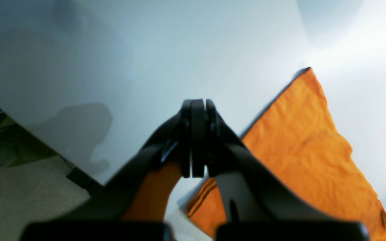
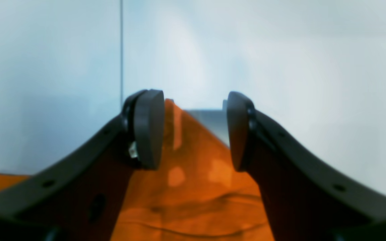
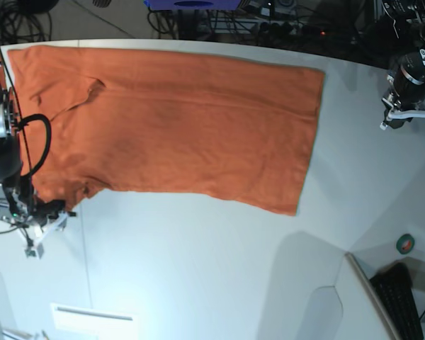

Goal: Layout the t-shirt on the table in an organized manner, then fold the t-shirt properly
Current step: 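Release the shirt and move both grippers toward the hem edge, then grasp the hem corners with the right and left grippers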

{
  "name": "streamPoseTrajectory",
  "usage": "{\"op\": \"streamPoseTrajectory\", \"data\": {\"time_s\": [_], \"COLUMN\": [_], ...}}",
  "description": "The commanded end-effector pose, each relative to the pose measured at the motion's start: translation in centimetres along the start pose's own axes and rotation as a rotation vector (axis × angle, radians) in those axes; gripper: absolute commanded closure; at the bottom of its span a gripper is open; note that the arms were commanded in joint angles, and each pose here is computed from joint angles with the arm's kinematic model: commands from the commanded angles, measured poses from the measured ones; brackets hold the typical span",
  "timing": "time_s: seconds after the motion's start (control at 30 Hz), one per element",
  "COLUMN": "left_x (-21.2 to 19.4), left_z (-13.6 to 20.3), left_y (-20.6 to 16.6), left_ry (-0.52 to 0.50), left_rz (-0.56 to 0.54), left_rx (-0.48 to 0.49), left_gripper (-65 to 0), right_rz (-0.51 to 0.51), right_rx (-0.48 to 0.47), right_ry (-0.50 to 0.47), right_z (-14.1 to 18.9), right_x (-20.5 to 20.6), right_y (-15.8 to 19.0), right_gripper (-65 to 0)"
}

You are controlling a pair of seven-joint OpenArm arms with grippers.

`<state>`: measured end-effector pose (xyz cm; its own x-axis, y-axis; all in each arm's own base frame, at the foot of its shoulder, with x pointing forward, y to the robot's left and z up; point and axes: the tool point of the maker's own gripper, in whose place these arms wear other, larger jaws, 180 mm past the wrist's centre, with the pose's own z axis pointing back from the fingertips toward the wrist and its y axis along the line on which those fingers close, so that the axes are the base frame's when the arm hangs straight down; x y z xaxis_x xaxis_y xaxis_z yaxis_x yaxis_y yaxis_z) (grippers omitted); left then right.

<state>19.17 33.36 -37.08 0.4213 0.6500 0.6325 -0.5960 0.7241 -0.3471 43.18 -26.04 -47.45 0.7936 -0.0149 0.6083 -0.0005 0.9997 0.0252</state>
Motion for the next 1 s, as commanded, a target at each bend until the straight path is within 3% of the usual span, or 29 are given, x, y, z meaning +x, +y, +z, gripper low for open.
{"op": "streamPoseTrajectory", "data": {"time_s": [0.0,0.1,0.2,0.57,0.63,0.8,0.87,0.97], "left_x": [1.2,1.3,1.3,1.1,1.1,2.1,2.8,3.4], "left_z": [0.3,0.3,0.3,0.3,0.2,-0.3,-1.0,-3.4], "left_y": [-0.5,-0.5,-0.5,-0.3,-0.5,-1.4,-2.4,-6.0], "left_ry": [-0.035,-0.036,-0.036,-0.032,-0.03,-0.054,-0.033,0.092], "left_rz": [-0.016,-0.017,-0.017,-0.017,-0.017,-0.017,-0.014,-0.035], "left_rx": [-0.015,-0.016,-0.016,-0.013,-0.016,-0.034,-0.055,-0.127], "left_gripper": [0.0,0.0,0.0,0.0,0.0,0.0,0.0,0.0], "right_rz": [0.001,0.032,0.059,0.048,0.048,0.047,0.046,0.045], "right_rx": [-0.035,-0.108,-0.109,-0.166,-0.166,-0.151,-0.146,-0.141], "right_ry": [-0.079,-0.078,-0.069,-0.039,-0.039,-0.033,-0.034,-0.038], "right_z": [0.4,0.0,-0.4,-0.6,-0.6,-0.8,-0.9,-0.9], "right_x": [3.3,2.9,2.0,-0.5,-0.5,-1.1,-1.2,-1.0], "right_y": [-0.8,-0.6,0.2,-0.6,-0.6,0.2,0.5,0.8], "right_gripper": [-29.4,-31.1,-33.5,-32.4,-26.0,0.0,0.0,0.0]}}
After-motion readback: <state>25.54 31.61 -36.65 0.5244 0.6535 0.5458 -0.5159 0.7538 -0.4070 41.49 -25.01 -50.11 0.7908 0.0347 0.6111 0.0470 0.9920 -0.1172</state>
